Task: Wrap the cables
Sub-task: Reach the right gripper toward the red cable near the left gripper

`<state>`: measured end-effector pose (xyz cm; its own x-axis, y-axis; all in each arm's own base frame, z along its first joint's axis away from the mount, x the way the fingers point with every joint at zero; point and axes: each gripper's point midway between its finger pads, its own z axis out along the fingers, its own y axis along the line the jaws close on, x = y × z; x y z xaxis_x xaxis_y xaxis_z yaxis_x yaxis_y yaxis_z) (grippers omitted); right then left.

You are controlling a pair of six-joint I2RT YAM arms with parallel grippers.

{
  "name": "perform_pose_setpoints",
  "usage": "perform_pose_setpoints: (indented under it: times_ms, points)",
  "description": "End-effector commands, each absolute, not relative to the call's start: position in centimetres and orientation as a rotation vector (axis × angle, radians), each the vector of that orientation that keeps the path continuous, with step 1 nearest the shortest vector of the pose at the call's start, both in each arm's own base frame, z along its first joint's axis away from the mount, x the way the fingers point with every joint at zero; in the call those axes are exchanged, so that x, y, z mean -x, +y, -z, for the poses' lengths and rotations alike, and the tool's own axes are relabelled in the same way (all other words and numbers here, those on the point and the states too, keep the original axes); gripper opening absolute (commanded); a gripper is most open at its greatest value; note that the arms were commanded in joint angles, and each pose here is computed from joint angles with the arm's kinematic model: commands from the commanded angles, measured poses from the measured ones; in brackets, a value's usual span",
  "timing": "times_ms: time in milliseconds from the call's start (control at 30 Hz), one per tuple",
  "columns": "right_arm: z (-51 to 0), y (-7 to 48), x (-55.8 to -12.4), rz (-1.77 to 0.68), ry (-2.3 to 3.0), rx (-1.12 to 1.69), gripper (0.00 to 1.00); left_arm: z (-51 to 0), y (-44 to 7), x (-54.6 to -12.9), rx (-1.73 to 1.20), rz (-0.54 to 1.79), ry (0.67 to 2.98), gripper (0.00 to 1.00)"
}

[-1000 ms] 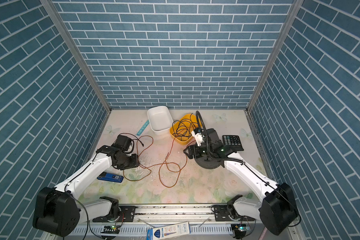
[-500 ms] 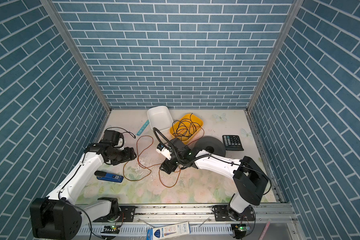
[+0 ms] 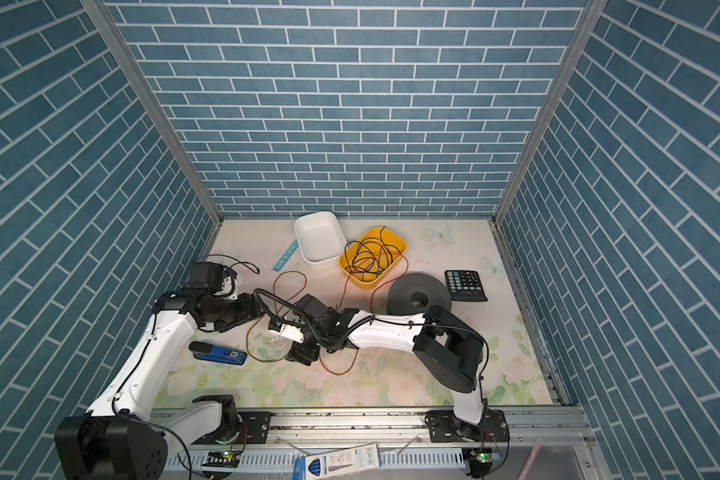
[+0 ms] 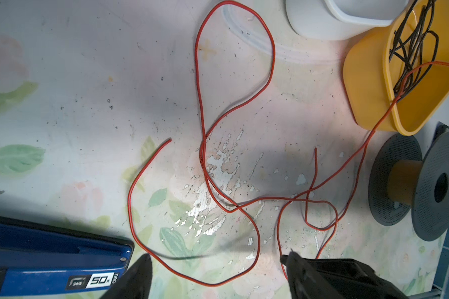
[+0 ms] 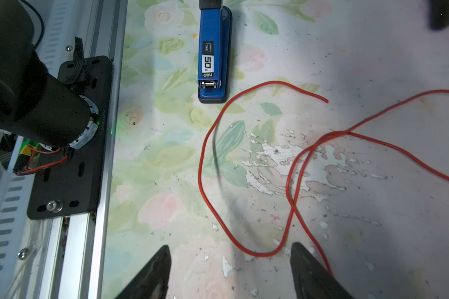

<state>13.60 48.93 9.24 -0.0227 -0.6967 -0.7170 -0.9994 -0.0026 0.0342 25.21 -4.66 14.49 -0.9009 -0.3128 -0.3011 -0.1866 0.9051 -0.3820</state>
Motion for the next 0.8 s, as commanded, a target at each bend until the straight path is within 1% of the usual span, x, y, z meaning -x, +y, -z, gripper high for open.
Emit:
perform_pose_setpoints:
  times_ms: [0,300,400,533,600,633,767]
  points:
    - [-9.4,51.3,-13.5,-0.758,1.632,1.798,0.71,-14.3,-4.9,-24.7,0.358,0.523,2.73,0.82]
    - [-6.9,53.1,-13.7,-0.692,1.576,1.829,0.65,-13.8,-5.3,-24.5,0.363,0.554,2.731,0.82]
    - [-6.0,53.2,-14.0,-0.642,1.574,1.842,0.6,-13.7,-5.3,-24.5,0.36,0.558,2.733,0.82]
    - [-4.4,53.0,-14.6,-0.54,1.581,1.851,0.49,-13.9,-5.4,-24.6,0.352,0.564,2.726,0.81]
    - [-4.5,52.9,-14.7,-0.53,1.58,1.835,0.42,-14.0,-5.4,-24.8,0.349,0.563,2.723,0.81]
    - [-4.8,52.7,-14.7,-0.524,1.577,1.823,0.35,-14.0,-5.4,-24.8,0.347,0.565,2.721,0.81]
    - [-5.2,51.2,-15.6,-0.45,1.581,1.778,0.0,-14.4,-6.0,-25.2,0.336,0.617,2.703,0.79]
